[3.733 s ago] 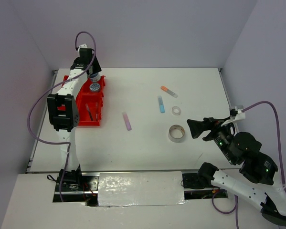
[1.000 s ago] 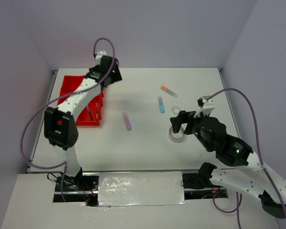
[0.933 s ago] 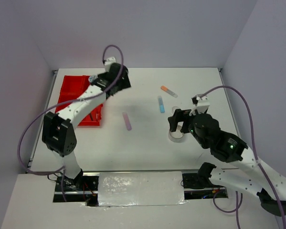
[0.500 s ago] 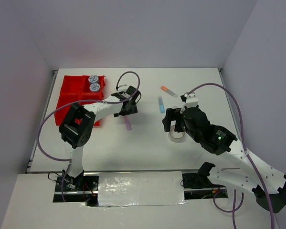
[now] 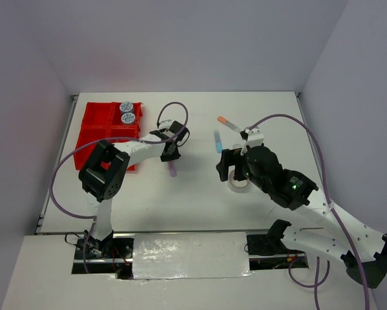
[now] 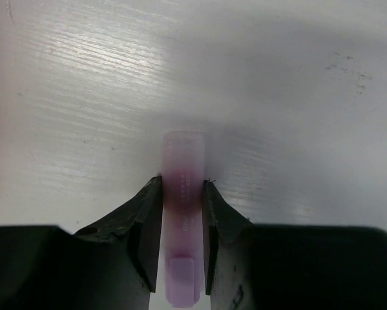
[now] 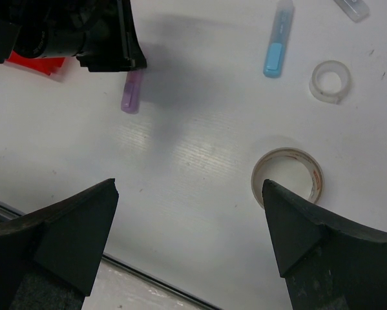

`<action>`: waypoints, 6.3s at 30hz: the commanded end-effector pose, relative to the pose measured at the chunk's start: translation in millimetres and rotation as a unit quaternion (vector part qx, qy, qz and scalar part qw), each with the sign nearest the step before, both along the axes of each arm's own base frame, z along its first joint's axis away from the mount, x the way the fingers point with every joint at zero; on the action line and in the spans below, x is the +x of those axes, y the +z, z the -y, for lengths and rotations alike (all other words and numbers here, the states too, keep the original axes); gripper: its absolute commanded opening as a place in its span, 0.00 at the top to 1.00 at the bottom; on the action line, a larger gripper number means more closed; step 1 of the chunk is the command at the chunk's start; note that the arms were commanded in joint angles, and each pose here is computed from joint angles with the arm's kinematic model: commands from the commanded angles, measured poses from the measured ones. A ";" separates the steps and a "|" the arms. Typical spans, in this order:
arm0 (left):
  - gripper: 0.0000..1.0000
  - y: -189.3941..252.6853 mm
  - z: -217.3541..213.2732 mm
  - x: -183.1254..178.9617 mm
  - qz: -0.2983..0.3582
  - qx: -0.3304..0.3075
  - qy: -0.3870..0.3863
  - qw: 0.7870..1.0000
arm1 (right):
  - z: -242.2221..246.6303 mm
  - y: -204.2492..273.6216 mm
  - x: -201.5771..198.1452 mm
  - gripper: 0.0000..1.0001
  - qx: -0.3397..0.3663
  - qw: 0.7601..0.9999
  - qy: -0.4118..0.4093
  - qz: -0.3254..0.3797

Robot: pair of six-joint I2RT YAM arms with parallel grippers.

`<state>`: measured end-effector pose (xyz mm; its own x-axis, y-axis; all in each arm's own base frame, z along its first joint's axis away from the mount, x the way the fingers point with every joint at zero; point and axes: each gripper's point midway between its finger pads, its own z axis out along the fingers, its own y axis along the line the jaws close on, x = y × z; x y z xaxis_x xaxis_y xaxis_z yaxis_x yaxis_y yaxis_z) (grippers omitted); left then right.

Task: Sort the stationery into containers
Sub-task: Pick up the pen from the center of the board, then place the pen in the storage box, then pick up the pen from the center of the board, then place the pen in the storage box, then pick up the pen from the center of the board.

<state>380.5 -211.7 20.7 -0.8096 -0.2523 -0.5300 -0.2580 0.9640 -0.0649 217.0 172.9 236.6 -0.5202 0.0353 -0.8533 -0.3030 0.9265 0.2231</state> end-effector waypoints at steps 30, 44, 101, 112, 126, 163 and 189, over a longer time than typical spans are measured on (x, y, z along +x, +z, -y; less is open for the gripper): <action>0.75 153.2 -343.3 210.8 0.207 -0.003 0.182 0.961 | -31.6 8.9 -2.3 0.00 0.030 0.995 0.091 0.034; 0.02 155.5 -367.9 202.4 0.206 0.029 0.238 0.949 | -34.6 13.2 -2.4 0.00 0.025 0.994 0.099 0.029; 1.00 19.9 157.0 91.5 0.116 0.022 -0.165 0.979 | 59.7 15.3 6.0 0.00 0.077 0.990 -0.110 0.044; 1.00 232.0 -65.5 153.1 0.256 0.018 0.025 0.966 | 42.8 6.2 11.9 0.00 0.068 0.994 -0.072 0.038; 0.96 192.5 -307.7 205.6 0.226 0.011 0.208 0.952 | 6.8 -13.5 27.0 0.00 0.064 0.998 -0.009 0.014; 0.01 268.5 -234.3 85.6 0.260 -0.147 0.168 0.939 | 21.0 -67.3 260.9 0.00 -0.079 0.989 -0.023 -0.120; 0.01 274.8 -135.5 23.3 0.273 -0.161 0.028 0.948 | 60.8 -198.8 324.8 0.19 -0.230 0.940 0.114 -0.225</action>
<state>401.7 -75.8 256.9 -0.4877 -0.5210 -0.7006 -0.2251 0.8504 -0.4756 535.7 114.3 29.0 -0.7931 -0.4329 -0.4285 -0.4611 0.8864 -0.0421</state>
